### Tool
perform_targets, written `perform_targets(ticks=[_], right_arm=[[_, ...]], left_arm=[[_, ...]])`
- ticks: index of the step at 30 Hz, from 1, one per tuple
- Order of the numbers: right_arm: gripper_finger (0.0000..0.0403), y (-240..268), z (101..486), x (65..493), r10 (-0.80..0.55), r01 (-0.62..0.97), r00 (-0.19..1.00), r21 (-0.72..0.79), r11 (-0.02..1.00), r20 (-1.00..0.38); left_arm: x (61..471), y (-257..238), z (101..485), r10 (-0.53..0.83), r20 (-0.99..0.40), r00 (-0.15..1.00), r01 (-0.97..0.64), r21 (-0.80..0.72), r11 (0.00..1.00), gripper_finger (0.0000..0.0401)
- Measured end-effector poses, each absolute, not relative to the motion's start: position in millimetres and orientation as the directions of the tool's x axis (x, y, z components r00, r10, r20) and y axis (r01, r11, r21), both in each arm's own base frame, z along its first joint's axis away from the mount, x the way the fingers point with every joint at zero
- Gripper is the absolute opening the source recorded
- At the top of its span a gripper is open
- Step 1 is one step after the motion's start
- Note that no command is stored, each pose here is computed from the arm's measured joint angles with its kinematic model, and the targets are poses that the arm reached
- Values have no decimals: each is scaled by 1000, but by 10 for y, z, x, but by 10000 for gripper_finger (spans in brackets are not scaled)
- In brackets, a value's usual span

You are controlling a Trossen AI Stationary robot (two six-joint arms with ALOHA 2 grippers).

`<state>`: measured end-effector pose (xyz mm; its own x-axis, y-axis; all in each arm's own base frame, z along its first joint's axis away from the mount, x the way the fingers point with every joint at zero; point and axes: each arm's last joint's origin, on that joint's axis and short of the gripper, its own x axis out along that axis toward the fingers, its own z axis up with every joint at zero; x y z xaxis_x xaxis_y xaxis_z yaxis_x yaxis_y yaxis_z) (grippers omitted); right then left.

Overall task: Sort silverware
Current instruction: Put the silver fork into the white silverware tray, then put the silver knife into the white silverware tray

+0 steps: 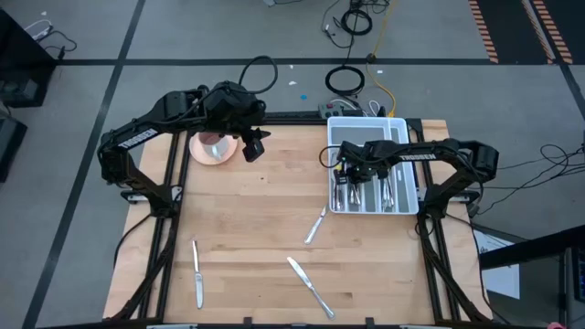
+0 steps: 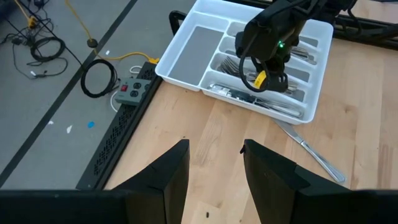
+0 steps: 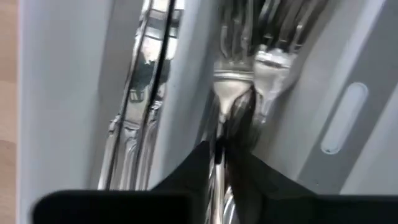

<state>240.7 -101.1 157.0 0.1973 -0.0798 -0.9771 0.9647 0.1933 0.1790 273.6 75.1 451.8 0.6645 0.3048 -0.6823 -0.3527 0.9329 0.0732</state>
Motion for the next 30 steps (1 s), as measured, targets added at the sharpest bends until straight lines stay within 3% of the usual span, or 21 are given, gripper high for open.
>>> perform_targets(ticks=[6, 9, 13, 16, 22, 26, 30], right_arm=[[129, -996, 1600, 2431, -81, 952, 214, 189, 242, -973], [152, -998, 1682, 2435, -86, 938, 222, 188, 292, -971], [155, -1015, 1947, 2457, -133, 904, 296, 232, 359, -946], [152, -989, 2126, 2380, -154, 892, 285, 203, 403, -946], [156, -893, 2566, 2229, -202, 831, 410, 273, 485, -890], [167, -593, 2733, 2286, -72, 693, 558, 416, 589, -827], [175, -116, 2656, 2548, 57, 550, 601, 464, 695, -797]], left_arm=[[2736, 751, 4517, 305, -683, 664, -330, 98, 939, 158], [2740, 773, 4527, 311, -673, 671, -346, 87, 934, 158], [2734, 774, 4604, 322, -617, 718, -364, 61, 930, 158], [2659, 749, 4734, 333, -542, 772, -366, 50, 929, 158], [2350, 738, 4962, 378, -441, 814, -402, 43, 915, 158], [2022, 718, 4990, 409, -420, 810, -426, 58, 903, 158], [1832, 673, 4795, 346, -403, 847, -395, -41, 918, 158]])
